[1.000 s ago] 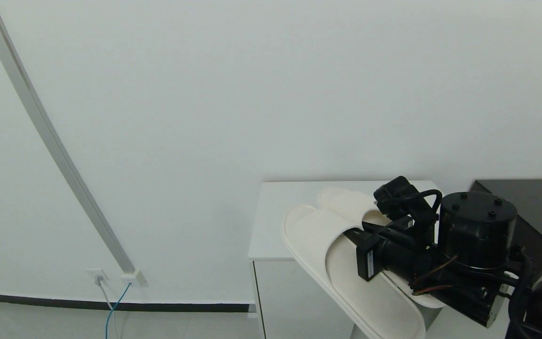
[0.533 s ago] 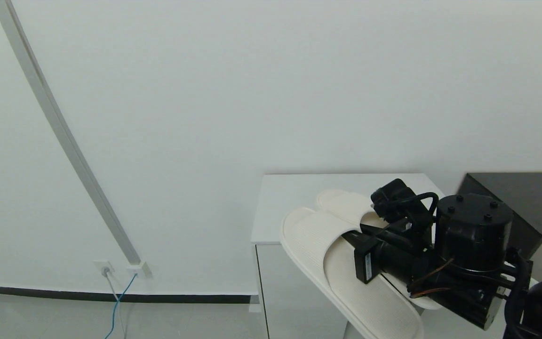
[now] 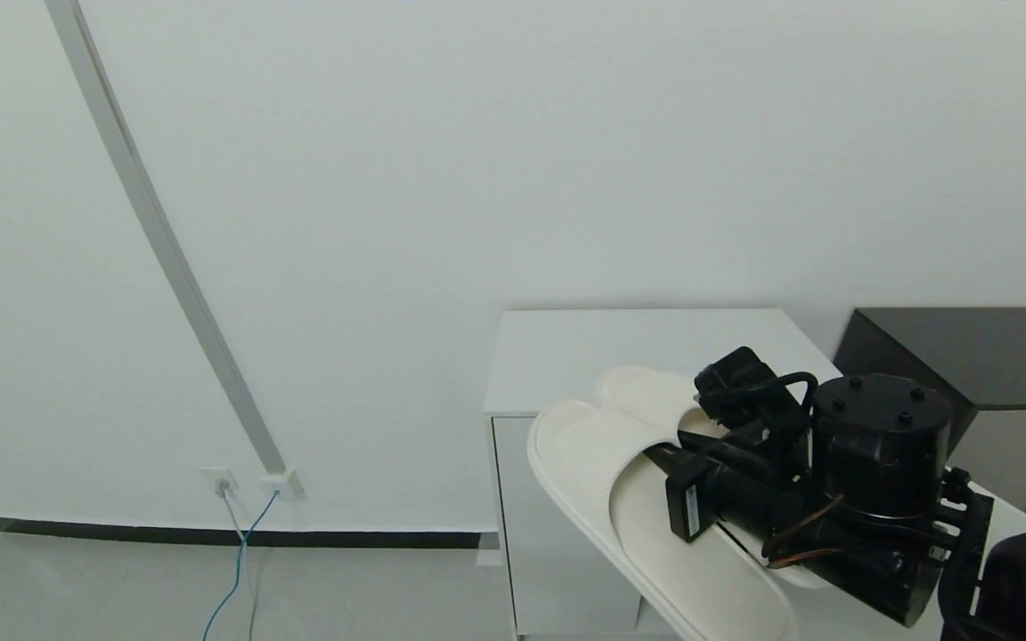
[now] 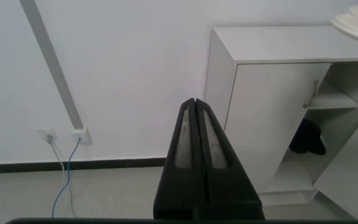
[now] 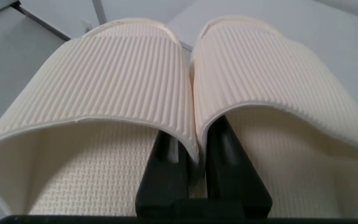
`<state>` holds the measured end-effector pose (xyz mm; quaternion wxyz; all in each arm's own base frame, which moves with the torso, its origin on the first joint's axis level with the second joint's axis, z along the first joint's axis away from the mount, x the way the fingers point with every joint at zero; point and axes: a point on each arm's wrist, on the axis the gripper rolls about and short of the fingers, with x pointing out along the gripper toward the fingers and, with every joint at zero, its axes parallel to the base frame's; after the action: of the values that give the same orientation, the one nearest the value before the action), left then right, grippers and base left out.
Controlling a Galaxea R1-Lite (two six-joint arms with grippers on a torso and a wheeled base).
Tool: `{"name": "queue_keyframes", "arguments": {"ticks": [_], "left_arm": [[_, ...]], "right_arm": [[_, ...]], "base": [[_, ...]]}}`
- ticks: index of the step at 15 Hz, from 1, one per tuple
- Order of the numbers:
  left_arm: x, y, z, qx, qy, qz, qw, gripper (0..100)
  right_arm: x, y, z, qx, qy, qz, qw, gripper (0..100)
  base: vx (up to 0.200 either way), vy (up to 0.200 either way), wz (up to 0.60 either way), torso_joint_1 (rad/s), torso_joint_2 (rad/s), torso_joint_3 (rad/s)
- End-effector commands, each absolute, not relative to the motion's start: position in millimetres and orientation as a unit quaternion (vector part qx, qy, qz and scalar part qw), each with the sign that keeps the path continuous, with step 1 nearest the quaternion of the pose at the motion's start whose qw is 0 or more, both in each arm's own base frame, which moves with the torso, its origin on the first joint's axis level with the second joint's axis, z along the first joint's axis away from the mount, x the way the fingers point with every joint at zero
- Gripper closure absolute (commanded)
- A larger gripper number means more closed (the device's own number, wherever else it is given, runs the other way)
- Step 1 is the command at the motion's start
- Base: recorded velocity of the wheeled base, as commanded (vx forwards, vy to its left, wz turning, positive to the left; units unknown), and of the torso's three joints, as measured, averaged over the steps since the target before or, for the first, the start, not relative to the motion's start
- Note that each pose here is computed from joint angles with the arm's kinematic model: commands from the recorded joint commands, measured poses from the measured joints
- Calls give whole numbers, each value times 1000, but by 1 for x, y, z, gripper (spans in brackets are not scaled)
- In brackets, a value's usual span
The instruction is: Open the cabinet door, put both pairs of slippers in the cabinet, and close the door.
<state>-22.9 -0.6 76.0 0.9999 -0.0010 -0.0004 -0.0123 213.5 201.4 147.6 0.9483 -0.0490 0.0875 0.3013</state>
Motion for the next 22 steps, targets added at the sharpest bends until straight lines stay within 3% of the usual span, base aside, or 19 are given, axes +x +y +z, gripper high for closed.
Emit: {"name": "queue_keyframes", "arguments": {"ticks": [1,9,22], "left_arm": [[-23,-1,76,-1,0,-12,1000,100],[-23,-1,76,-2,0,-12,1000,100],[-23,0,76,-2,0,-1,1000,100]], "right_arm": [[215,202,145,-52,92,299,948,100],[212,204,144,-55,93,303,947,100],[210,207,143,-58,94,308,945,100]], "base": [[0,0,0,0,0,0],[0,0,0,0,0,0],[0,-200,0,2,5,2]]}}
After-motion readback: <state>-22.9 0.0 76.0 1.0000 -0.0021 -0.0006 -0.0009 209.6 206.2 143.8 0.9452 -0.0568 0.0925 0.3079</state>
